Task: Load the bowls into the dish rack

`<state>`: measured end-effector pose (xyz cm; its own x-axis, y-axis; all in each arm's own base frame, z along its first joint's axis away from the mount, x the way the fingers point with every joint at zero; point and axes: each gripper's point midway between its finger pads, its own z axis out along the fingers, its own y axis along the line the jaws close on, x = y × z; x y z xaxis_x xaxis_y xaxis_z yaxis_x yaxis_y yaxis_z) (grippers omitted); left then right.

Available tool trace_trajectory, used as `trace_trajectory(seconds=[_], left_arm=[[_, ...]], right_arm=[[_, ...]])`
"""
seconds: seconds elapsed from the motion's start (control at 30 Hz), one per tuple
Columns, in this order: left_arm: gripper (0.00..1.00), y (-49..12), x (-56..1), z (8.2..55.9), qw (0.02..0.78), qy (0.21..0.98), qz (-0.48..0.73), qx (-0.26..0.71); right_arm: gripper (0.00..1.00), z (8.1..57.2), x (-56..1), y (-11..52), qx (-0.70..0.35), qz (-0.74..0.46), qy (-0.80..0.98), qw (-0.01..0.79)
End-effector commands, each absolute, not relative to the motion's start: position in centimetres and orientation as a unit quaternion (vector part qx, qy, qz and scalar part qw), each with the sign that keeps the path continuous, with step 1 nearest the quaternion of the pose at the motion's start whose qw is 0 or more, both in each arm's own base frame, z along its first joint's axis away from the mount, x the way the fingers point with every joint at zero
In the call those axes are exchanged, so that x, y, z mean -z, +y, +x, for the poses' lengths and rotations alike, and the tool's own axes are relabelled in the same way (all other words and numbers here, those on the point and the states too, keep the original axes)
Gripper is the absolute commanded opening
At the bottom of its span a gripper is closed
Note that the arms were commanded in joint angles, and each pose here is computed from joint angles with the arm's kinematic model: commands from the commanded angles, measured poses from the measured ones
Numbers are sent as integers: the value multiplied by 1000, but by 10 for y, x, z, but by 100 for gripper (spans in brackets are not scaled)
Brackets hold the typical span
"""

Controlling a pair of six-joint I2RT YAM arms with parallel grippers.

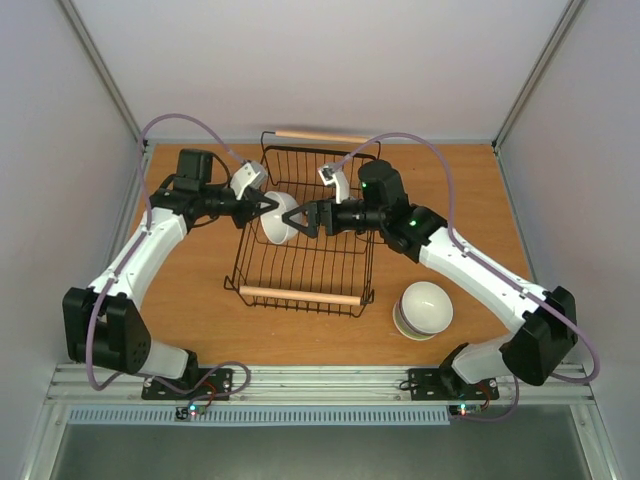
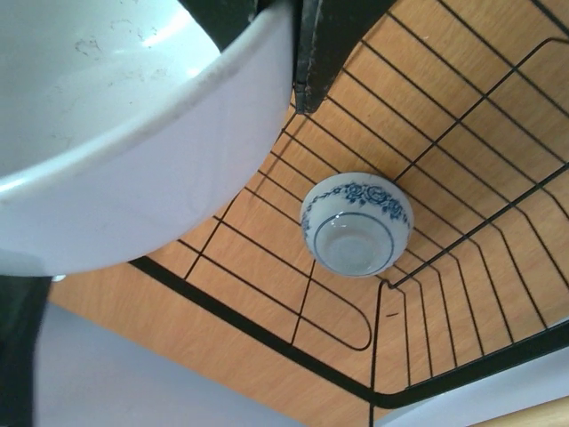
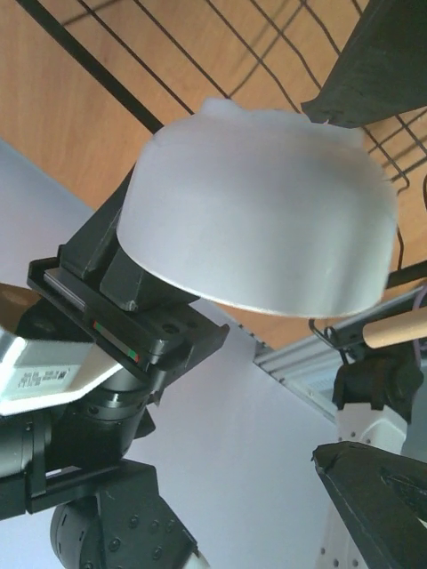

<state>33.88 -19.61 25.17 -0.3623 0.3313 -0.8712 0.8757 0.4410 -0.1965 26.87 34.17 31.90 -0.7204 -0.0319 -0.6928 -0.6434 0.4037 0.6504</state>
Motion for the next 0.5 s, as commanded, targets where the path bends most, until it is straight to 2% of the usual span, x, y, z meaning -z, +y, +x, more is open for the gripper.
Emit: trace_trajectory(seconds=[0.0, 0.47], left_arm=[[0, -203, -270, 330, 419, 718, 415, 371], [1, -200, -276, 326, 432, 712, 423, 359]], right_arm=[[97, 266, -323, 353, -544, -216, 762, 278], [92, 272, -296, 355, -521, -217, 781, 267]])
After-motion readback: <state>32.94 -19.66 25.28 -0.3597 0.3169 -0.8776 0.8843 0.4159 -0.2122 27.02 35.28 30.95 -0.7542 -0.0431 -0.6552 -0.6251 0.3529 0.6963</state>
